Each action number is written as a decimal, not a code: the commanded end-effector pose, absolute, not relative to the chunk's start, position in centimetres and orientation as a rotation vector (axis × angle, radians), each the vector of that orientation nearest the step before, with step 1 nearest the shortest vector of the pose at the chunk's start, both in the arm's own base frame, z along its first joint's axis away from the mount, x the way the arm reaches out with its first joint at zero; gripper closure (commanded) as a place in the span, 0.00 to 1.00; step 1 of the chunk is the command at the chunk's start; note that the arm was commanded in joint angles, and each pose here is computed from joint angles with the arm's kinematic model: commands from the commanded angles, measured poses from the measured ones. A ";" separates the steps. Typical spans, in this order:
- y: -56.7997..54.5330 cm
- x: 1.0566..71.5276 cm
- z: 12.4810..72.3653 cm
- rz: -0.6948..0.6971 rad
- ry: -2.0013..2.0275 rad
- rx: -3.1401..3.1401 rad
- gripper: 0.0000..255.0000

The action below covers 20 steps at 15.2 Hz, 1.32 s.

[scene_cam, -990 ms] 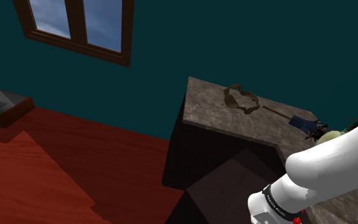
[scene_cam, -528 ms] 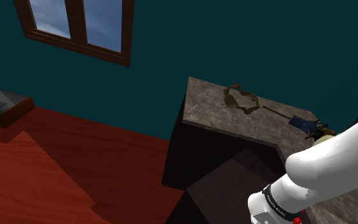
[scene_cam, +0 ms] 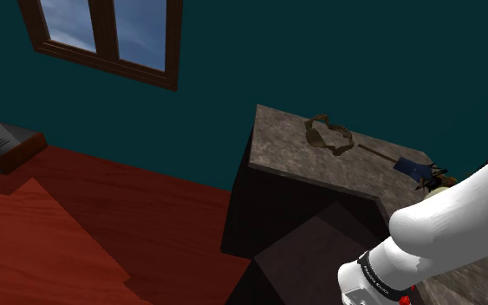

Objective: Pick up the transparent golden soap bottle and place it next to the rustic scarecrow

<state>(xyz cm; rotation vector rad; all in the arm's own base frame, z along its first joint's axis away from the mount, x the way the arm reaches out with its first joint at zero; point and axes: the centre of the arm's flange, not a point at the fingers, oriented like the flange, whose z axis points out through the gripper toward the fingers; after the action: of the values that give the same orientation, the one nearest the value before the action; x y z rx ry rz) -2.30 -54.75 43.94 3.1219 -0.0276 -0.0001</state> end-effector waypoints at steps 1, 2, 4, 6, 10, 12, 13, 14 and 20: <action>-54.8 -2.3 44.0 0.000 -0.028 3.121 1.00; -54.8 -2.3 44.0 0.000 -0.028 3.121 1.00; -54.8 -2.3 44.0 0.000 -0.028 3.121 0.00; -54.8 -2.3 44.0 0.000 -0.028 3.121 0.00; -54.7 -2.3 46.6 0.000 -0.028 3.121 0.00; -54.7 -2.3 49.0 0.000 -0.028 3.121 0.00; -54.7 -2.3 49.0 0.000 -0.028 3.121 0.00; -54.7 -2.3 49.0 0.000 -0.028 3.121 0.00; -54.7 -2.3 48.9 0.000 -0.028 3.121 0.00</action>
<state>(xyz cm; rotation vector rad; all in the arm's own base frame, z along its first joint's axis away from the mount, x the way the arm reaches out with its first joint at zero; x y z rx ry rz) -2.30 -54.66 48.94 3.1212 -0.0276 0.0002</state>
